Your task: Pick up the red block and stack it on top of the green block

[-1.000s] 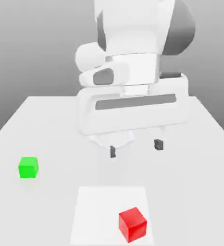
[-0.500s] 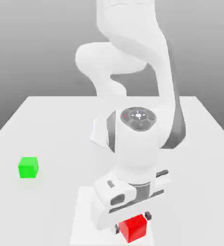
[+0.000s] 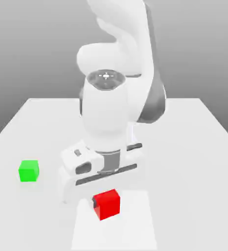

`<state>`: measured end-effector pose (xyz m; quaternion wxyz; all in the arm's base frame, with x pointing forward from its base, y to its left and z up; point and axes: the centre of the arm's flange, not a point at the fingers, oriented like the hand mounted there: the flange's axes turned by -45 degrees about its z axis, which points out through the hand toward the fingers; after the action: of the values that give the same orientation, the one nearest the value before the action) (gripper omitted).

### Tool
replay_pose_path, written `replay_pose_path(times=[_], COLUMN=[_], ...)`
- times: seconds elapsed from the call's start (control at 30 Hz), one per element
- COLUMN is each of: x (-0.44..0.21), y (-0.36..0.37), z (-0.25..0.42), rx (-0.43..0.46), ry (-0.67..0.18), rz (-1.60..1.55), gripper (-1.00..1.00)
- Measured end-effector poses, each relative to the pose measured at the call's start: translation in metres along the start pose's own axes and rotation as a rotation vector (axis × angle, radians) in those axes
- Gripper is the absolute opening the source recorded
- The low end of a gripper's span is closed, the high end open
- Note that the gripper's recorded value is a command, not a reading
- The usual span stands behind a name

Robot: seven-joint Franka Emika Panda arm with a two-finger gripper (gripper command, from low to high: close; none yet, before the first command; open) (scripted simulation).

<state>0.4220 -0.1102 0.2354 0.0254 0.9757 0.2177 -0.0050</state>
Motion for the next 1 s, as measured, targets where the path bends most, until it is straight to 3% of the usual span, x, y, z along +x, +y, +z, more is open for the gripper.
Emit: replay_pose_path(times=[0.13,0.4,0.8,0.83,1.0], x=[-0.091,-0.241,-0.251,-0.252,-0.252], y=[0.053,0.069,0.065,0.064,0.064], z=[-0.007,-0.004,0.057,0.062,0.062], rx=[-0.002,0.042,0.048,0.048,0.048], ry=[-0.013,0.015,0.029,0.027,0.027], rz=[-0.006,-0.097,-0.11,-0.108,-0.108], gripper=[-1.0,-1.0,-1.0,1.0,1.0])
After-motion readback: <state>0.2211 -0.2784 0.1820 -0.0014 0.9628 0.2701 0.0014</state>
